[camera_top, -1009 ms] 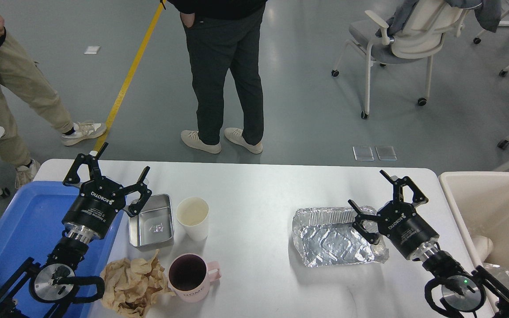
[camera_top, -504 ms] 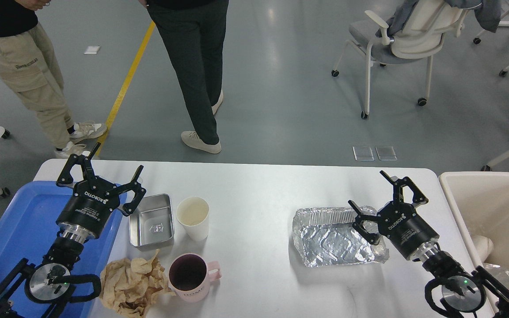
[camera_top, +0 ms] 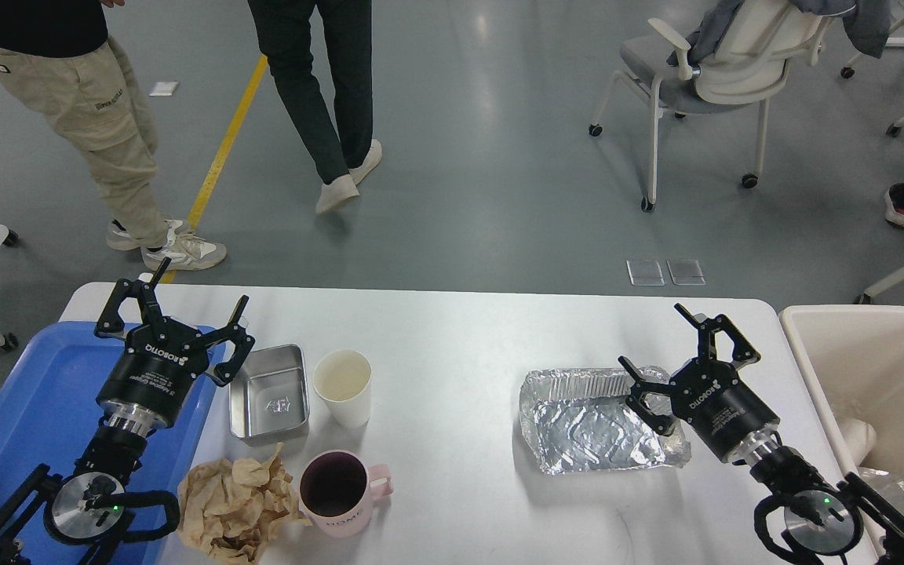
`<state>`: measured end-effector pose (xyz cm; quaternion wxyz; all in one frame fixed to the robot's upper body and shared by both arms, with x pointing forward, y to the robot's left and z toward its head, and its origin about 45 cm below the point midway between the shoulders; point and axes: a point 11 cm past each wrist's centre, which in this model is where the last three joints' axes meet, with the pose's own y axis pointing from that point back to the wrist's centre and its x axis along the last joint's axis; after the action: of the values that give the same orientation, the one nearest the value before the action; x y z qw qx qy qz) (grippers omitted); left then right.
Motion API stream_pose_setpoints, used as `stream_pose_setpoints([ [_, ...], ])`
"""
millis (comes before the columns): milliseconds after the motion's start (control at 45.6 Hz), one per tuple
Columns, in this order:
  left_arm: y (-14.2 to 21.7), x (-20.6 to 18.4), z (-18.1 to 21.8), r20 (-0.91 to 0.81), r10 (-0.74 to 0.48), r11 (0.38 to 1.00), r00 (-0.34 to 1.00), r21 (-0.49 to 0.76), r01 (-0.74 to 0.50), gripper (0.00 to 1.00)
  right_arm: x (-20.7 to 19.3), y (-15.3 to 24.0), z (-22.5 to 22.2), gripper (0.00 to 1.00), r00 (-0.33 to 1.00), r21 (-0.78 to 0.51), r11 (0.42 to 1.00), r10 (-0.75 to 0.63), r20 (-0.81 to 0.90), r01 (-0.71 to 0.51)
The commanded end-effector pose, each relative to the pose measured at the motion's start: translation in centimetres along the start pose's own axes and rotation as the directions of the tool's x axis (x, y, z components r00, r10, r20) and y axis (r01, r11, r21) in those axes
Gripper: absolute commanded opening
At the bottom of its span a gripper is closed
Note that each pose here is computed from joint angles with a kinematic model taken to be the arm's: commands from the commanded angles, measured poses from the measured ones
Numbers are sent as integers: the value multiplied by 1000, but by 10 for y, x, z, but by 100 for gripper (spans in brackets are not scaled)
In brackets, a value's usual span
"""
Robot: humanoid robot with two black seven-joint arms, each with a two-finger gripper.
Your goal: Tidy desktop
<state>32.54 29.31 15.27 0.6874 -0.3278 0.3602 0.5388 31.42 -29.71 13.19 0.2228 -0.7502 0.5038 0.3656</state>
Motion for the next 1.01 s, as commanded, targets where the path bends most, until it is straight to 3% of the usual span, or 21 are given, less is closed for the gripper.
stream_pose_setpoints([
  [0,1,1,1,7,1,1000,1000,2,-1,97,0,0,3,100,1000,-8,1000,-1,1,1],
  [987,3,1,9,-1,-28,999,1000,-16,28,97,-1,-3,1,100,1000,-10,1000,-4,-7,4],
])
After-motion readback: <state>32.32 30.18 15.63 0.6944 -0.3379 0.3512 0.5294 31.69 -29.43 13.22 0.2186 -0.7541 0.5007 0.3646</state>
